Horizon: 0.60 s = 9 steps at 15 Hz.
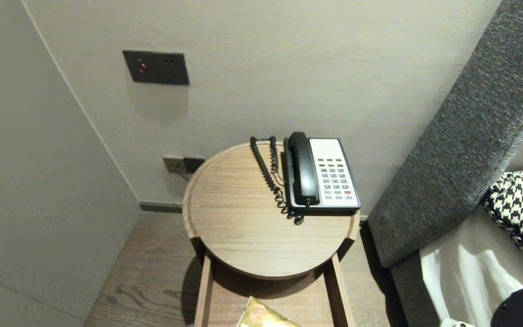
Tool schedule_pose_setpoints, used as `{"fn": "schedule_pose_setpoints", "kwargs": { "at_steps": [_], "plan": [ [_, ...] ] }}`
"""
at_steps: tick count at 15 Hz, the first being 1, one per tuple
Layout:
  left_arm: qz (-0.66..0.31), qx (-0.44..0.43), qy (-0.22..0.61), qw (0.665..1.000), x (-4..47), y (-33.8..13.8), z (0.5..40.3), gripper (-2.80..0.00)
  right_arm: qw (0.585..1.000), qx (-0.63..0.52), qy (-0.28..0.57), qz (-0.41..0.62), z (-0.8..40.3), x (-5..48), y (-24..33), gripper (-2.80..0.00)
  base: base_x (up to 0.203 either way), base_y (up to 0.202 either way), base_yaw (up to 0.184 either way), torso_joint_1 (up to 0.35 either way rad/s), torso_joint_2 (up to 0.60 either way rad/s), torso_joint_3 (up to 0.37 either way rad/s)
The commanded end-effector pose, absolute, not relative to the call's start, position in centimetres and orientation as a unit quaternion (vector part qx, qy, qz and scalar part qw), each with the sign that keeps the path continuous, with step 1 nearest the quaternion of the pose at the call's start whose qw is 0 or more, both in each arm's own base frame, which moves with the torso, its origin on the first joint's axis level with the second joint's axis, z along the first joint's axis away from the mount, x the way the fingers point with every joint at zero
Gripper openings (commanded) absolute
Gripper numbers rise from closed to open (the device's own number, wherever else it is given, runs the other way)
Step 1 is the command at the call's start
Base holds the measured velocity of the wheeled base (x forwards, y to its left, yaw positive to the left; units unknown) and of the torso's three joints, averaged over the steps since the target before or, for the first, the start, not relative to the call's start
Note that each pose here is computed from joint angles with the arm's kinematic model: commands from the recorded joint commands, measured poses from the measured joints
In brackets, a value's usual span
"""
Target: Close the nightstand drawer
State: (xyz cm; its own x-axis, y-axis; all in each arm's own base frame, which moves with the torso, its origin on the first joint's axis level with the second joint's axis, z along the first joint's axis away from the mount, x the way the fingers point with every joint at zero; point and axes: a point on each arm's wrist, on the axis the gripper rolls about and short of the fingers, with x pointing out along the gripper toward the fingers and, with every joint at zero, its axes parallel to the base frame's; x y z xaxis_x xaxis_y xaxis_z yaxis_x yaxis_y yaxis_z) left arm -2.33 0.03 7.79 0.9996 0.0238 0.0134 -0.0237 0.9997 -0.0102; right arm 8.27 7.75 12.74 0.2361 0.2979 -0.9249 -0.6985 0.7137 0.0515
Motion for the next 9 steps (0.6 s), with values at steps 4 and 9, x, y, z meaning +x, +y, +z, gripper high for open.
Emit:
{"fn": "schedule_pose_setpoints", "kwargs": {
  "at_steps": [4, 9],
  "plan": [
    [0.012, -0.005, -0.008, 1.0, -2.3, 0.0, 7.8, -2.8, 0.733, -0.219, 0.543, 0.346, 10.1, 10.2, 11.2, -2.8, 0.0, 0.0, 0.0, 0.0, 0.0, 0.0],
    [0.012, -0.005, -0.008, 1.0, -2.3, 0.0, 7.8, -2.8, 0.73, -0.226, 0.539, 0.354, 9.1, 11.4, 13.1, -2.8, 0.0, 0.0, 0.0, 0.0, 0.0, 0.0]
  ]
}}
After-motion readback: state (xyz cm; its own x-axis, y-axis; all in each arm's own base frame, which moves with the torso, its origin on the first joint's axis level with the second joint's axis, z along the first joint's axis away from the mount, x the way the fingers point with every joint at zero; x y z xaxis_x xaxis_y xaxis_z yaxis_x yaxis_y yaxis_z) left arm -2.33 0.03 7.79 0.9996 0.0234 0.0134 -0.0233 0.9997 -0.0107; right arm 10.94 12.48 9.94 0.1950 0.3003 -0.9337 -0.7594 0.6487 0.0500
